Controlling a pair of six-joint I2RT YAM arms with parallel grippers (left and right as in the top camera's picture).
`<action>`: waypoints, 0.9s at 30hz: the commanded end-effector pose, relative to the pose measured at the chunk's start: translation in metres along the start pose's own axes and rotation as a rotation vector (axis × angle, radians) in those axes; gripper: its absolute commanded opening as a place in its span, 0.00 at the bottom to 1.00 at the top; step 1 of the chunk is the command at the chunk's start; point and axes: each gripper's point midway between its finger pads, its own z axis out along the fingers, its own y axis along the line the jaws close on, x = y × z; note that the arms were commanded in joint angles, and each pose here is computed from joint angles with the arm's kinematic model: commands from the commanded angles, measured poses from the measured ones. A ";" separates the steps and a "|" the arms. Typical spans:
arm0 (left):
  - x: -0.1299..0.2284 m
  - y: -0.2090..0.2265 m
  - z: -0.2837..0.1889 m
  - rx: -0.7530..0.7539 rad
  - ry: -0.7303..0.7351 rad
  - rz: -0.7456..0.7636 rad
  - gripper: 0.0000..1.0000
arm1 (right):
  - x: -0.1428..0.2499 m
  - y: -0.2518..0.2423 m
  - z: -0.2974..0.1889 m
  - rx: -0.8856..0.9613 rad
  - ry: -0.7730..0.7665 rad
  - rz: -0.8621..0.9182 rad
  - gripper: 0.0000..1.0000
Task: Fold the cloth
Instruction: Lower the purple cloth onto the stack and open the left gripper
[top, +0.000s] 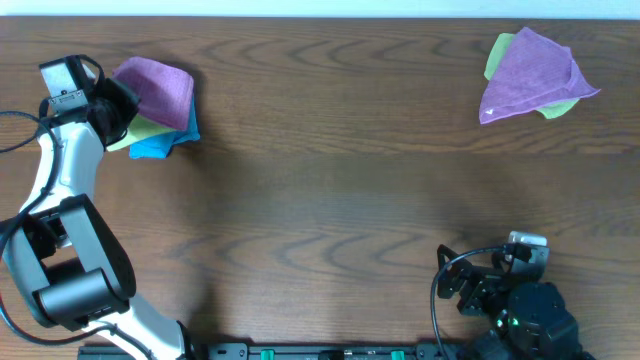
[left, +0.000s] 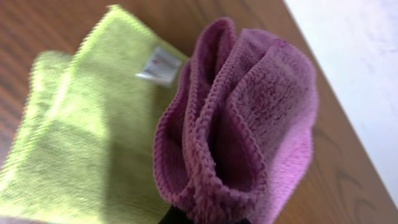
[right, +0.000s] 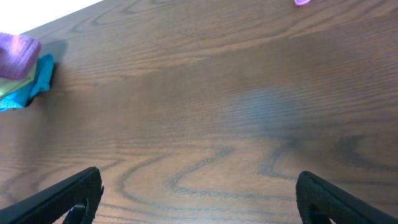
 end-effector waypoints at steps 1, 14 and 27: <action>-0.015 0.014 -0.003 -0.069 -0.047 0.005 0.06 | 0.000 -0.003 0.001 0.015 -0.009 0.009 0.99; -0.016 0.032 -0.006 -0.112 -0.038 -0.023 0.34 | 0.000 -0.003 0.001 0.015 -0.009 0.009 0.99; -0.007 0.032 -0.008 -0.111 0.002 -0.032 0.95 | 0.000 -0.003 0.001 0.015 -0.009 0.009 0.99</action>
